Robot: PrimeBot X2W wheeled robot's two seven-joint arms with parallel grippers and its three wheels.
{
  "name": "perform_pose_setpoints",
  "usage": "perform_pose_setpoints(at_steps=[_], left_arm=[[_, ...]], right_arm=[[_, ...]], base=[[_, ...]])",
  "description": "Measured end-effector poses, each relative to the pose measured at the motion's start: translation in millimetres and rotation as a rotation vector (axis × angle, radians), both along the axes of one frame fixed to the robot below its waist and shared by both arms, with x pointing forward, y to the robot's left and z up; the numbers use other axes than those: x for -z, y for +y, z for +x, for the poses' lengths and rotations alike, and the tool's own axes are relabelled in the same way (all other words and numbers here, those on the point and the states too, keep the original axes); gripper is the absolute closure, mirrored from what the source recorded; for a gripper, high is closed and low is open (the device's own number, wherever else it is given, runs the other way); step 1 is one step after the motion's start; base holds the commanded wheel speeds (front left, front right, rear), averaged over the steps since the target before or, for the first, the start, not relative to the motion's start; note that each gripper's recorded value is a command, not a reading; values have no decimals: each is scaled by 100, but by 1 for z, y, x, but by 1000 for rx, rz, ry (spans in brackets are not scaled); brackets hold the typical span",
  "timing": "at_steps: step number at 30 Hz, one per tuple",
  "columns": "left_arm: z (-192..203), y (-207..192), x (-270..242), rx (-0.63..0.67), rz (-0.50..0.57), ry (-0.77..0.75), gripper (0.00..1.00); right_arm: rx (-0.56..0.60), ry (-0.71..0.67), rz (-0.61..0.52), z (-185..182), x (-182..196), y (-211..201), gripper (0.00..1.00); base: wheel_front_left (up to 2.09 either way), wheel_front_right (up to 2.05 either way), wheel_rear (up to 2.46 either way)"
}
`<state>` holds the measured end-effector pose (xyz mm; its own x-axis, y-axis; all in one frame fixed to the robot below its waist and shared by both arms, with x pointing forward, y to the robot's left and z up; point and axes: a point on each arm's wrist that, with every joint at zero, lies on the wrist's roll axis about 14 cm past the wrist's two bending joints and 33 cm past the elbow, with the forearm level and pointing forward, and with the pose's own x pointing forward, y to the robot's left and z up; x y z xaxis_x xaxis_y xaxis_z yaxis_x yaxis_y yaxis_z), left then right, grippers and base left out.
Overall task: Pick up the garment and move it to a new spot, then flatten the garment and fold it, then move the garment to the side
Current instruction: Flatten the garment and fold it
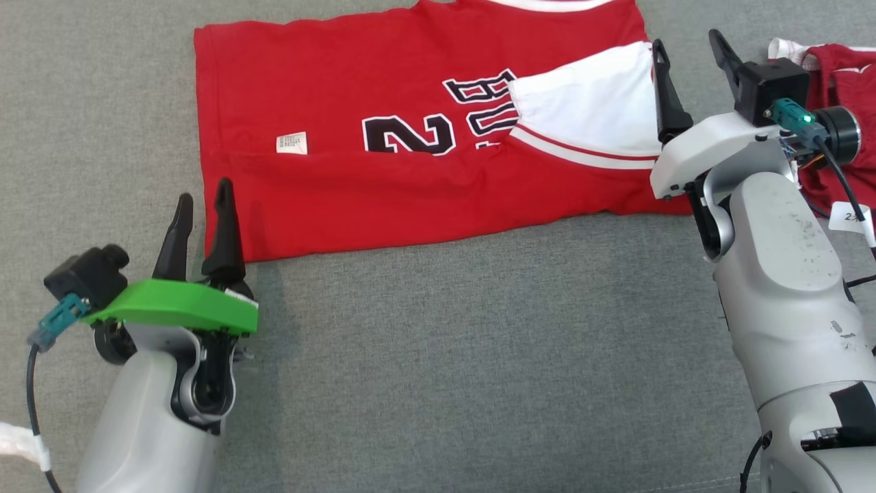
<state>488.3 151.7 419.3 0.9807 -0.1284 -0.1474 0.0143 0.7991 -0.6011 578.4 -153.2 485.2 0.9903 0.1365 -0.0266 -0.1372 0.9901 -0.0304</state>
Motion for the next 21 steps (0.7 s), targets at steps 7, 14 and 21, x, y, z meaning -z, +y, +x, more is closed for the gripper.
perform_pose_setpoints(at_steps=[7, 14, 21], left_arm=[[-31, 2, 12, 24, 24, 93, 0], [-49, -2, 28, 43, 6, 221, 0], [-44, -9, 33, 45, -33, 257, 0]], right_arm=[[22, -49, -13, -20, -17, -11, 0], [48, -28, -7, -49, -8, -22, 0], [80, 53, 4, -72, 12, -35, 0]], base=[[0, 0, 0], [0, 0, 0], [0, 0, 0]])
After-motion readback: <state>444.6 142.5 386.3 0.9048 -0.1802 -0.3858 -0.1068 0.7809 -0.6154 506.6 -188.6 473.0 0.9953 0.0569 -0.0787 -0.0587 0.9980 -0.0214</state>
